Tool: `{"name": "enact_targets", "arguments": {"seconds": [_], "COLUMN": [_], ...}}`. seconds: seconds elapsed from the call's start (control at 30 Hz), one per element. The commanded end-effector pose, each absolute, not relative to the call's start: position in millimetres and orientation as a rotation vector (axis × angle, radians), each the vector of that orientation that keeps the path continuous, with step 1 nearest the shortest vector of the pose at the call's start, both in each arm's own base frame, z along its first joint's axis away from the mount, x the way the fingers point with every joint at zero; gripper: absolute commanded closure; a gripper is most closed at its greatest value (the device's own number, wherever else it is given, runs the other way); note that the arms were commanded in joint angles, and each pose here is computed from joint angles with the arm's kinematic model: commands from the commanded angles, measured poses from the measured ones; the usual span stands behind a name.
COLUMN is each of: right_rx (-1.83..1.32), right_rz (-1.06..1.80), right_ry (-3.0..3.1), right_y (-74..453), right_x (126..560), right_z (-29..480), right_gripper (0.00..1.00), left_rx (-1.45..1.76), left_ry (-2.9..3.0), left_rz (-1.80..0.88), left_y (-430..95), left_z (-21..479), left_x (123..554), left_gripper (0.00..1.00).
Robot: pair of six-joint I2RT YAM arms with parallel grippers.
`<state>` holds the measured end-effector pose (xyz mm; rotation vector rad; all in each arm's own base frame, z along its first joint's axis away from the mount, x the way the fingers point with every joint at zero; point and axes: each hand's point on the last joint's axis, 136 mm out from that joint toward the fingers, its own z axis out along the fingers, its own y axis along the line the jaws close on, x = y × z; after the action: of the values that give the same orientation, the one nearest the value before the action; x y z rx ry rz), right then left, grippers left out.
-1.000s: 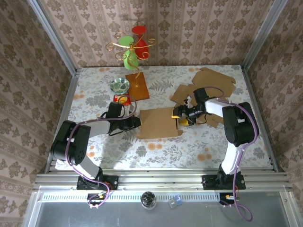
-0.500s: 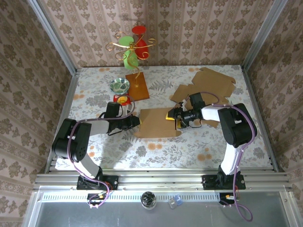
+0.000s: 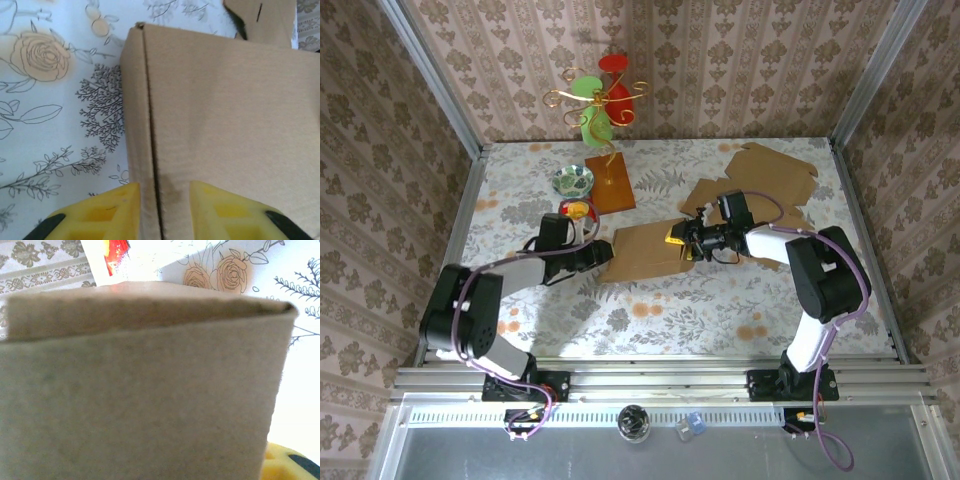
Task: Fold the paper box
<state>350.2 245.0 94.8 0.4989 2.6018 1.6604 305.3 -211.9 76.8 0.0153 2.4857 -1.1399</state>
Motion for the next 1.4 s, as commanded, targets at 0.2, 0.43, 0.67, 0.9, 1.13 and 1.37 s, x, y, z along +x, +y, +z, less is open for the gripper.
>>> {"name": "enact_targets", "arguments": {"seconds": [0.2, 0.43, 0.67, 0.9, 1.13, 1.37], "right_rx": [0.780, 1.104, 1.498, 1.767, 1.924, 2.001], "right_rz": [1.692, 1.724, 1.700, 1.684, 1.668, 1.660], "right_ry": [2.643, 2.639, 2.637, 2.645, 2.668, 2.711], "right_y": [238.9, 227.8, 216.3, 209.1, 199.6, 195.0], "right_x": [341.0, 328.4, 303.7, 281.0, 259.6, 244.2], "right_z": [109.4, 114.4, 117.4, 115.9, 116.2, 113.8], "right_gripper": [0.62, 0.62, 0.67, 0.66, 0.66, 0.67], "left_rx": [0.596, 1.002, 1.331, 1.535, 1.698, 1.696], "left_ry": [2.066, 1.718, 1.674, 1.564, 1.527, 1.512], "left_rz": [-0.920, -0.804, -0.708, -0.591, -0.578, -0.600], "left_y": [-230.3, -245.2, -244.2, -241.5, -244.7, -259.3], "left_z": [170.0, 216.7, 205.2, 194.8, 177.0, 166.8], "left_x": [281.6, 232.6, 201.1, 191.2, 187.5, 198.7], "left_gripper": [0.58, 0.41, 0.36, 0.17, 0.13, 0.12]}}
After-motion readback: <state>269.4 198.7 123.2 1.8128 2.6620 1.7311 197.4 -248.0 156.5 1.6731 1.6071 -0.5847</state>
